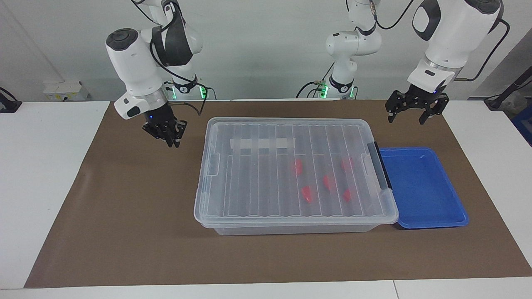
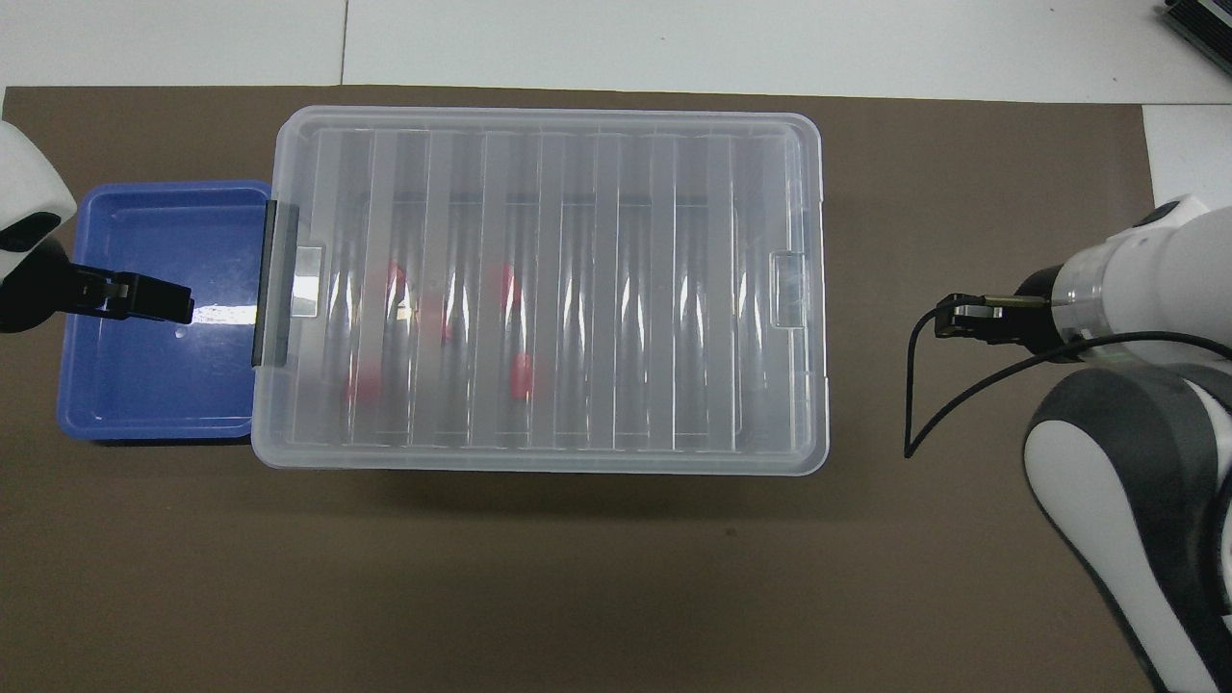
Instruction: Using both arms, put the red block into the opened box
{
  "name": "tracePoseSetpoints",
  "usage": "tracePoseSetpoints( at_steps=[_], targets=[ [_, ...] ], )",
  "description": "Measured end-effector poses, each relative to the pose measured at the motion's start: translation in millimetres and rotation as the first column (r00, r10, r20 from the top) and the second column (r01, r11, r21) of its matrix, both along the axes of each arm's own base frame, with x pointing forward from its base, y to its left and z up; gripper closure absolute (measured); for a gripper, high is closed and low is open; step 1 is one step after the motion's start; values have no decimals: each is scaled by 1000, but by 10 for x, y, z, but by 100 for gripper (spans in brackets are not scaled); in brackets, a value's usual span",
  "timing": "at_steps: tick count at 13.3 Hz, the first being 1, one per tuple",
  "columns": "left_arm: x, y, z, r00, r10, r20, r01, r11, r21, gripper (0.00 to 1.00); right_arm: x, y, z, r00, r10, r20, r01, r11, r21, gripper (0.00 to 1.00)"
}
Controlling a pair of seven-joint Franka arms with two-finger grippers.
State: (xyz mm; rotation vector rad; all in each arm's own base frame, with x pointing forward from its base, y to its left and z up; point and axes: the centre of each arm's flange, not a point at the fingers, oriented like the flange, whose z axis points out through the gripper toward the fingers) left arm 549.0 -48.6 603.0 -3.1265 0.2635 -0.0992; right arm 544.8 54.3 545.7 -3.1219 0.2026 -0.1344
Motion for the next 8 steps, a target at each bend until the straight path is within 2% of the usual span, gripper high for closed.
tracePoseSetpoints(
  at_steps=[2,4,6,8],
  targets=[
    [0,0,0,1000,0,0,0,1000,0,0,11,1,325,1000,9,16,-8,1000,-26,17],
    [0,0,0,1000,0,0,0,1000,0,0,-3,-9,633,1000,6,0,-6,999,-33,0],
    [0,0,0,1000,0,0,0,1000,0,0,3,-27,843,1000,2,-29,-3,999,-34,0],
    [0,0,0,1000,0,0,0,1000,0,0,19,-19,849,998,8,-67,-11,999,-36,0]
  ],
)
